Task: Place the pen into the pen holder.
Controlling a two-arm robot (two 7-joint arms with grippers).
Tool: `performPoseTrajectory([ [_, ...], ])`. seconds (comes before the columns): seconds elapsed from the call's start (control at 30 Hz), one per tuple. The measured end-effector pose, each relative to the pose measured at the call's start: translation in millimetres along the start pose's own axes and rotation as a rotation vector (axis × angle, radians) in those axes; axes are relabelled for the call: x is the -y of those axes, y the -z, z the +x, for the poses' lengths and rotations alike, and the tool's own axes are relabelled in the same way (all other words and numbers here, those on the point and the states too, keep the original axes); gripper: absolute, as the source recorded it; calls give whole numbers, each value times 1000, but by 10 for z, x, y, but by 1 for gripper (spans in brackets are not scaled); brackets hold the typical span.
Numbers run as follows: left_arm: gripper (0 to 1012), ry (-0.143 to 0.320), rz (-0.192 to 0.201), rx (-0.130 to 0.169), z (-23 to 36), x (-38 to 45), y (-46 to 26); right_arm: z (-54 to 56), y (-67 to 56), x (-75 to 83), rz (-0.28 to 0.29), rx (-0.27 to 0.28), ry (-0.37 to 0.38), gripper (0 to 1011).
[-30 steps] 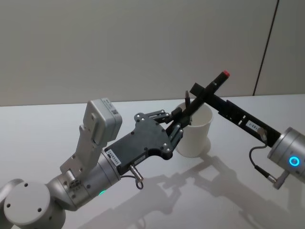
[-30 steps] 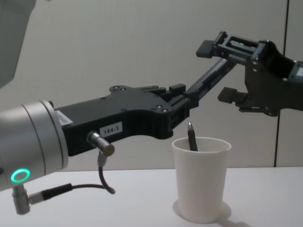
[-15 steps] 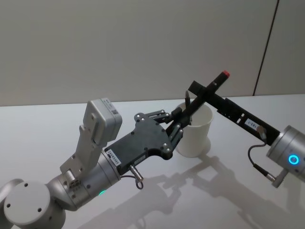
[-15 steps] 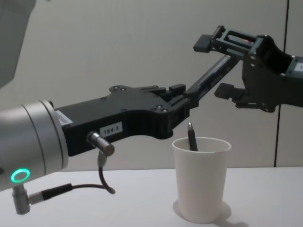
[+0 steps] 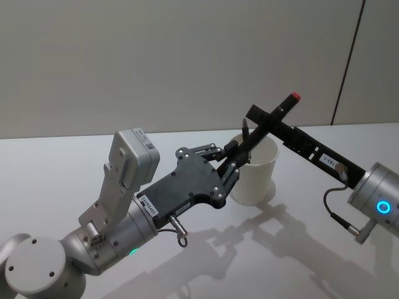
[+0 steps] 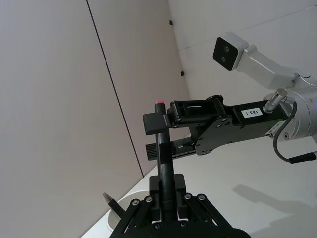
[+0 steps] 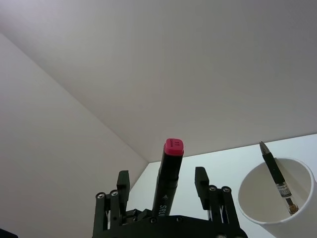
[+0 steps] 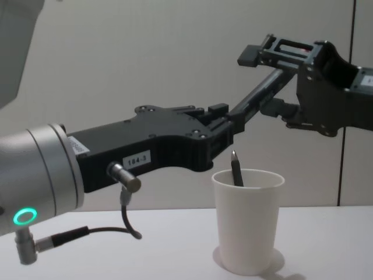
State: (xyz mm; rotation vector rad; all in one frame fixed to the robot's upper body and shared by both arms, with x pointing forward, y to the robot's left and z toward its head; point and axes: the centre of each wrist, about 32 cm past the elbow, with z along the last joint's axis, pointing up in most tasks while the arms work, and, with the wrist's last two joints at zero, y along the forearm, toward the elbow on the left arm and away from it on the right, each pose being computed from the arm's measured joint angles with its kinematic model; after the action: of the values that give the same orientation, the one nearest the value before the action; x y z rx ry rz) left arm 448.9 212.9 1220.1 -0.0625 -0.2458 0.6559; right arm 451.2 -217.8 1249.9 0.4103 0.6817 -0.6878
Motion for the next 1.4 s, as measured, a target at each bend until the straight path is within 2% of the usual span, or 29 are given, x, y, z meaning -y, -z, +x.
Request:
performPoseTrajectory([
  [0.03,173,0,0,0,0,0,0,0,0,0,0,0,0,818],
  [0.1,173,0,0,0,0,0,0,-1,0,-1,0,0,0,786],
  [0.2,173,0,0,0,0,0,0,-1,-1,-2,0,0,-1,649],
  [0.37,174,0,0,0,0,0,0,-2,-1,-3,0,0,-1,533],
  [0.4,174,0,0,0,0,0,0,-2,-1,-3,0,0,-1,475],
  [0.43,174,0,0,0,0,0,0,-2,-1,-3,0,0,-1,475],
  [0.47,174,0,0,0,0,0,0,-2,-1,-3,0,0,-1,404],
  [0.7,173,0,0,0,0,0,0,-4,-2,-5,0,-1,-3,206],
  [1.0,187,0,0,0,0,0,0,-3,-3,-5,0,-1,-1,193],
  [1.4,557,0,0,0,0,0,0,-3,-4,-5,0,0,-1,192],
])
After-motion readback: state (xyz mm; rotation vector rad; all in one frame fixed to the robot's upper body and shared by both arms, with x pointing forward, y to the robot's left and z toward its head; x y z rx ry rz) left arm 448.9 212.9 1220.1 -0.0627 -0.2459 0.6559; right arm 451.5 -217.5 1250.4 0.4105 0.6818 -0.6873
